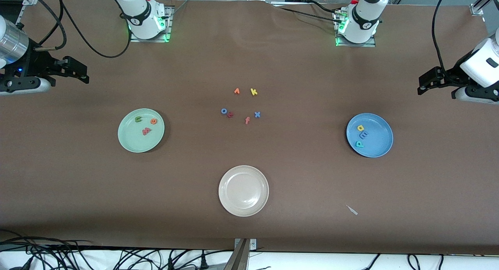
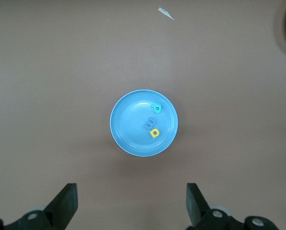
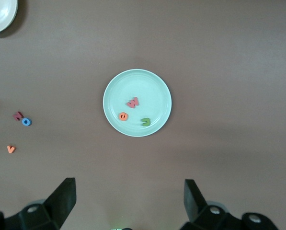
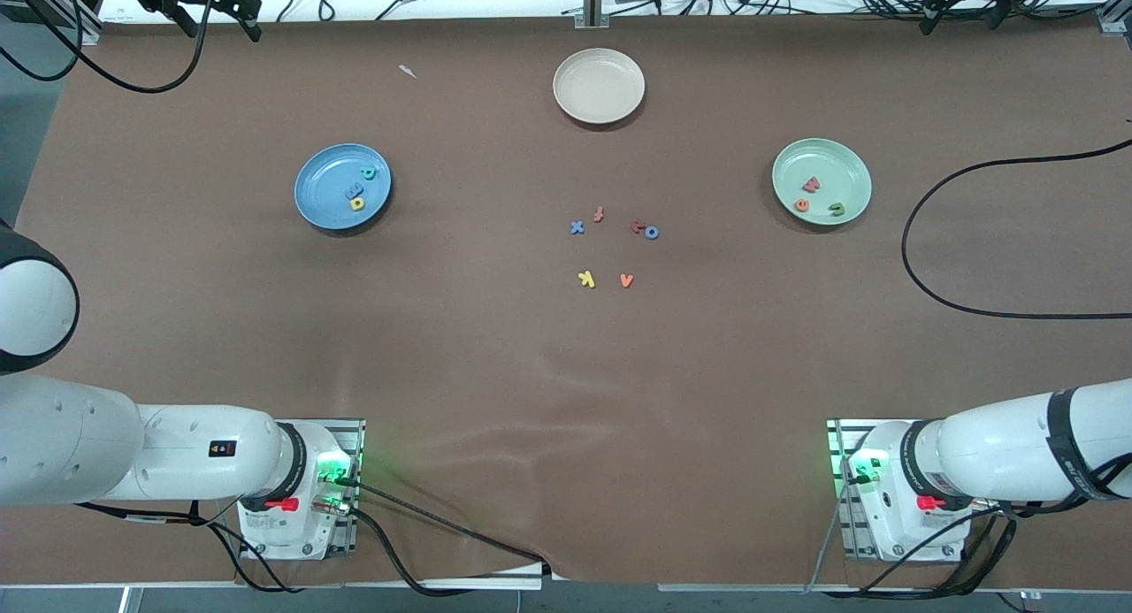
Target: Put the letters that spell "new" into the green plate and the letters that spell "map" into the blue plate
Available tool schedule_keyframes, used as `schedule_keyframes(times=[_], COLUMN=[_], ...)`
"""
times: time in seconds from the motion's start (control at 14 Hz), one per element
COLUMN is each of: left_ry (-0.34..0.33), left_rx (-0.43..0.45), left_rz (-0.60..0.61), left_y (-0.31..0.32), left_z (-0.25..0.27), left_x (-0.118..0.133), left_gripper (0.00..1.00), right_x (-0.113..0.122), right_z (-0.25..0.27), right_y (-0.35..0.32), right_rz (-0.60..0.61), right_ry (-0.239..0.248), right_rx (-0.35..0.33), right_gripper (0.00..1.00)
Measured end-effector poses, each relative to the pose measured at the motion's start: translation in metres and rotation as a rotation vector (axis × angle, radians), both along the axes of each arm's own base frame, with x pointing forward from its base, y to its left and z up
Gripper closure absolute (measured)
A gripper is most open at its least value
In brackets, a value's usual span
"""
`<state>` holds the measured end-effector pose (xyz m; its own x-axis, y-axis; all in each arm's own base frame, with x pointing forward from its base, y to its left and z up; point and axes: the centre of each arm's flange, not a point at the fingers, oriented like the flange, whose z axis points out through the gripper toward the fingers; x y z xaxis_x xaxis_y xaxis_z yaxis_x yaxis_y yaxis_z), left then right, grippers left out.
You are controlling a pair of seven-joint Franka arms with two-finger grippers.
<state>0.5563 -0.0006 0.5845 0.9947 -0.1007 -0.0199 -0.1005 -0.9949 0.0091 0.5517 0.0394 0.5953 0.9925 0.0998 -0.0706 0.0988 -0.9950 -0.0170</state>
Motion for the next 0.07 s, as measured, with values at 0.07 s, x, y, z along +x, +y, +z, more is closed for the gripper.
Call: schedule_keyframes(times=[0.07], left_ry=[0.000], left_rx=[0.000], left_rz=[0.000], left_y=[0.0000], left_z=[0.0000], left_x=[0.0000], left_gripper=[0.00], right_x=[0.0000], right_z=[0.0000], right_y=[-0.0001], right_rz=[0.000], right_ry=[0.000], right_rx=[0.000], right_gripper=[0.00])
